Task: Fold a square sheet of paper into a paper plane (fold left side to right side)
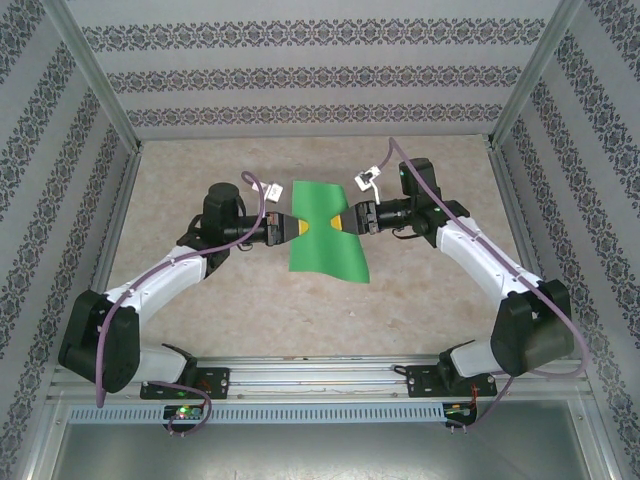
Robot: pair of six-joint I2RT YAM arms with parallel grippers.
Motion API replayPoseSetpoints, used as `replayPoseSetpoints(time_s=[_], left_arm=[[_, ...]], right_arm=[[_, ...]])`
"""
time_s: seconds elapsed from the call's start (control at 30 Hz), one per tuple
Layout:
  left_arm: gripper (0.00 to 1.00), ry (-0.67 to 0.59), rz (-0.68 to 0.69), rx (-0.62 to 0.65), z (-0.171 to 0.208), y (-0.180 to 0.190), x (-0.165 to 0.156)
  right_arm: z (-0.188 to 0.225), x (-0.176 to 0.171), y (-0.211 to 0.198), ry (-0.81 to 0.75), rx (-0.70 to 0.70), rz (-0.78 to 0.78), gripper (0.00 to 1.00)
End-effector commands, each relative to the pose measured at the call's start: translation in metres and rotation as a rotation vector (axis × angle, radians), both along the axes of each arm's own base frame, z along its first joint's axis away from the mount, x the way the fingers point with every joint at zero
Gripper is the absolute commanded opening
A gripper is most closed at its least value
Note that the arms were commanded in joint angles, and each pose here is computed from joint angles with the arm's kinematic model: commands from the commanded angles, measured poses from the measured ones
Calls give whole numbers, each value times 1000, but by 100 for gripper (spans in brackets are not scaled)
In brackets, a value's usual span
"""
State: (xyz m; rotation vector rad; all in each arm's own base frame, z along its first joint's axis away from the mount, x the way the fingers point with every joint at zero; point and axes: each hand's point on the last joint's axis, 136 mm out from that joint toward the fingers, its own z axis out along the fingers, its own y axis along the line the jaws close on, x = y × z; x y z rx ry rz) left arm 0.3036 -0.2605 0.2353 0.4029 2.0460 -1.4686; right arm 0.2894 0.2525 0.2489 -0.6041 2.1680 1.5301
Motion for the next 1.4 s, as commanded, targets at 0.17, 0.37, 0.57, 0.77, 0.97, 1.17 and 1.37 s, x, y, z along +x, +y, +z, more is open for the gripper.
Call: replayPoseSetpoints(time_s=[0.17,0.37,0.57,0.77,0.97,1.17,1.37], left_arm=[[0,282,152,181,-90,17,13],[0,462,178,326,-164,27,9],[0,562,213,451,-202,40,9],[0,585,233,461,-206,41,11],[2,590,229,453,-203,39,12],[5,592,218,461,-200,38,12],[14,587,209,422,-190,33,14]], right_arm=[[-64,44,-51,123,-242,-299,69],[-104,50,-65,227,-311,-385,65],[-145,44,-59,344,-362,-411,38],[-181,33,-47,408,-444,-383,18],[-212,24,-41,473,-503,-364,6],[-233,15,-40,512,-549,-350,4],[-247,9,-45,540,-597,-351,3]])
